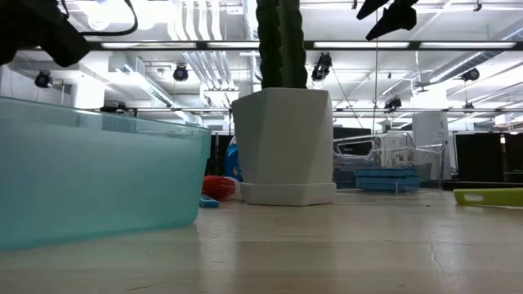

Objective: Pick & Place Kitchen Sink Supplies
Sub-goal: Put the blue sponge into the right transparent bin

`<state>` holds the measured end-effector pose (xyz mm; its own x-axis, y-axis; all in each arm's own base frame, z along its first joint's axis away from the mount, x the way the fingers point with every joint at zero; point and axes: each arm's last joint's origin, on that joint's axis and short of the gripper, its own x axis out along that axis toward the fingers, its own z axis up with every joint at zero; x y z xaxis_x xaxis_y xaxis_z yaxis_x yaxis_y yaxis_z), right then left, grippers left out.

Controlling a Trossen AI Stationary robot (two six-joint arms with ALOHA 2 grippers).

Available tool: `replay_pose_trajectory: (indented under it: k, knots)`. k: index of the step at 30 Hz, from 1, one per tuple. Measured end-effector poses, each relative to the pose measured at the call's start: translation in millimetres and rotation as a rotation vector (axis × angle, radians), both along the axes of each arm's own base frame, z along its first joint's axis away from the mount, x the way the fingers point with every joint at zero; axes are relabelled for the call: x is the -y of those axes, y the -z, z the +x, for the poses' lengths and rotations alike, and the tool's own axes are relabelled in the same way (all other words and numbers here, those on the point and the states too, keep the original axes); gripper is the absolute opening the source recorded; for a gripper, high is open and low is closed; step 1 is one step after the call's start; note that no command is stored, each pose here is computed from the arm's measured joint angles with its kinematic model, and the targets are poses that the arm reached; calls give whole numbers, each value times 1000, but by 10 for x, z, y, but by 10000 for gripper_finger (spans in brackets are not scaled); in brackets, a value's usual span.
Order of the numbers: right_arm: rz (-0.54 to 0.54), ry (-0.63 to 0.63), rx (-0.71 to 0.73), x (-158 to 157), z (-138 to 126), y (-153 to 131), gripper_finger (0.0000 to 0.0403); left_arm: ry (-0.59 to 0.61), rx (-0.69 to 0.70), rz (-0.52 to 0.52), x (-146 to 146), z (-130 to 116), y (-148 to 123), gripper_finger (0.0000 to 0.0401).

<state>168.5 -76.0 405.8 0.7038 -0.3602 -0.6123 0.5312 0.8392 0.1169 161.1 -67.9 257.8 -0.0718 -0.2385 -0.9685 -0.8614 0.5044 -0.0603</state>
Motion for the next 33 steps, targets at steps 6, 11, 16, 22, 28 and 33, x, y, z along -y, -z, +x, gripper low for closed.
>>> replay_pose_trajectory:
  k: [6,11,16,22,28,33]
  knots:
    - [0,0,1,0,0,-1,368,-57,24,22,83,83,209,302]
    - [1,0,1,0,1,1,368,-51,-63,3,113,52,362,327]
    - [20,-12,9,-6,3,1,368,-15,-54,1,182,64,409,371]
    - [37,-8,15,-8,3,2,368,81,31,54,329,66,462,388]
    - [77,-23,33,-19,8,2,368,112,67,93,408,18,531,388]
    - [81,-27,34,-20,8,3,368,111,70,98,447,-24,543,387]
